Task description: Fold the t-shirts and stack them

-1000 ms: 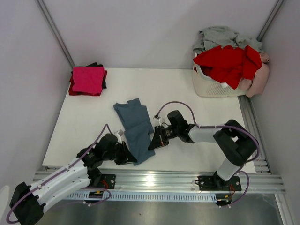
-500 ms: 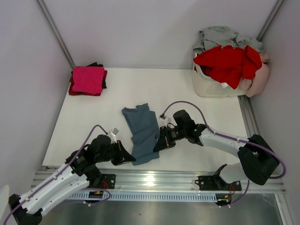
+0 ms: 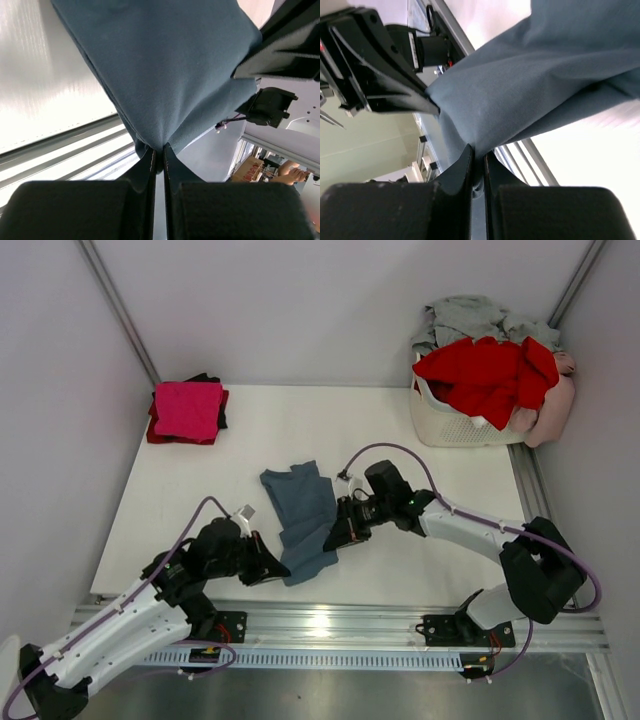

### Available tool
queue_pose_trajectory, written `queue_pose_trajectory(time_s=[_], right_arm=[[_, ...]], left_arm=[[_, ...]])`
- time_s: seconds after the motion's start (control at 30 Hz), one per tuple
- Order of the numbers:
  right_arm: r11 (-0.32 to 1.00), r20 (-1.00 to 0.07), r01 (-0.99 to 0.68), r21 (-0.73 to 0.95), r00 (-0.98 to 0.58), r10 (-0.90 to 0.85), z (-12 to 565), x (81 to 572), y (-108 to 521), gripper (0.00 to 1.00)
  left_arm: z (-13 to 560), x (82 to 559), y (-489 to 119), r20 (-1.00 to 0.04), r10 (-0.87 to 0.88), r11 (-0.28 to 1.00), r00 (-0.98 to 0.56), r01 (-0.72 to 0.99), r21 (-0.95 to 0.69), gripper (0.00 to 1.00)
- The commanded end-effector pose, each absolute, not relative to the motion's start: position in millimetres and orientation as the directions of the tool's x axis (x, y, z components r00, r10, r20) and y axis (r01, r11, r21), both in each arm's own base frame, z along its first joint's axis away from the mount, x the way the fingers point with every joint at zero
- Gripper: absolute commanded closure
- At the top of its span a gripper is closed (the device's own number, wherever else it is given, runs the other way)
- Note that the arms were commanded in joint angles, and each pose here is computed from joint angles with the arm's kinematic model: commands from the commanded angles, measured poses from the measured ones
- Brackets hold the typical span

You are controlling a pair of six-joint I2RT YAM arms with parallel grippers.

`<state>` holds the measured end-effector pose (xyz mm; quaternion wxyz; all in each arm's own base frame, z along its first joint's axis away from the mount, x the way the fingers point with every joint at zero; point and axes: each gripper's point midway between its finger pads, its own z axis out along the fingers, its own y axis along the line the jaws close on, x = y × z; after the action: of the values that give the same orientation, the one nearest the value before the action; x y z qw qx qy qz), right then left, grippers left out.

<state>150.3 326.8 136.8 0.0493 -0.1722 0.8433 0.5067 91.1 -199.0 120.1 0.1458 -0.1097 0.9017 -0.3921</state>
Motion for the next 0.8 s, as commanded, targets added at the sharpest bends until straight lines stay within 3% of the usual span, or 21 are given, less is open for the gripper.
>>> queue_pose_trajectory(time_s=[0.0,0.5,0.77], right_arm=[[0.392,-0.313,-0.377,0.839,-0.924,-0.219,155,174,332,1.0],[0.314,-0.34,-0.356,0.88,-0.934,-0.105,192,259,344,1.0],[0.299,-0.325,-0.326,0.897,-0.944,-0.055,197,313,358,1.0]], left_arm=[[135,96,-200,-0.222,-0.302,0.671,-0.927,-0.041,-0.741,0.93],[208,188,-188,-0.523,-0.421,0.76,-0.741,0.026,-0.649,0.96],[202,240,-176,-0.522,-0.478,0.761,-0.707,-0.036,-0.648,0.96]])
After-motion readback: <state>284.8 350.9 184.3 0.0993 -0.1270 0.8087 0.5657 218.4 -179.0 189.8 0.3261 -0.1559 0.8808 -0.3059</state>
